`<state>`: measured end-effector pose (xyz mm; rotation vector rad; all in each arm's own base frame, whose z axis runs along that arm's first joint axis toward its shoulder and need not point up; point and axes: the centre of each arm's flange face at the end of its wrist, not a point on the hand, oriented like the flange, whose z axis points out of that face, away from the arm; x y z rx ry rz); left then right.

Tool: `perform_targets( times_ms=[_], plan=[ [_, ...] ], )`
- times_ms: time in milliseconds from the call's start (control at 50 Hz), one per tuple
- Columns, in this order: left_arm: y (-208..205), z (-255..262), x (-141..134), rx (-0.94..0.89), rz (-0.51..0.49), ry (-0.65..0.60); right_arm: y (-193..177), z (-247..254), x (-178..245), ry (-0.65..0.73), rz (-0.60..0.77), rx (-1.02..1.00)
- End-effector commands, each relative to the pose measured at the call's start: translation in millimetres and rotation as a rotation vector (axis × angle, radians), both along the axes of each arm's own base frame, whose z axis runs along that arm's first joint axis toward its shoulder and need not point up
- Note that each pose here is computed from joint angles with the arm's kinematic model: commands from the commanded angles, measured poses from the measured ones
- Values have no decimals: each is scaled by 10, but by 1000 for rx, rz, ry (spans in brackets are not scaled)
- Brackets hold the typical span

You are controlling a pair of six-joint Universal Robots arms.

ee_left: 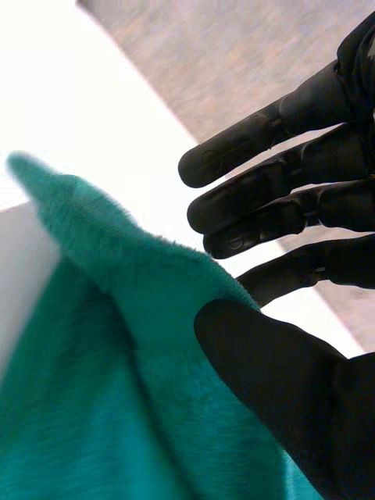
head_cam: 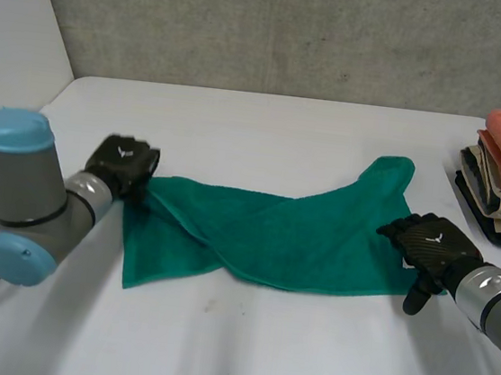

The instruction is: Fold the laundry.

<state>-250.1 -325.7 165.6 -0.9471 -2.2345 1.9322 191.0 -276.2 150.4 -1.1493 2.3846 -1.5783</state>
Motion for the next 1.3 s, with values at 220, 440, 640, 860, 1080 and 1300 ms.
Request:
perform_targets(
  times_ms=[220,440,640,860,1080,1300],
  plan=[
    [645,1503,-72,-266,-61,259,115,-98,291,-202,-27,121],
    [784,1681,-93,-304,-87,309,-12,-186,522,-282,-47,35],
    [677,1277,-133,-183,-74,265,-198,-276,590,-284,-35,-69],
    [854,1565,74,-272,-46,284,-323,1422,76,8,-55,-552],
    [850,1506,332,-194,37,226,4,1872,10,94,57,-351],
    [301,712,202,-12,34,14,-505,1250,36,218,52,-226]
  ],
)
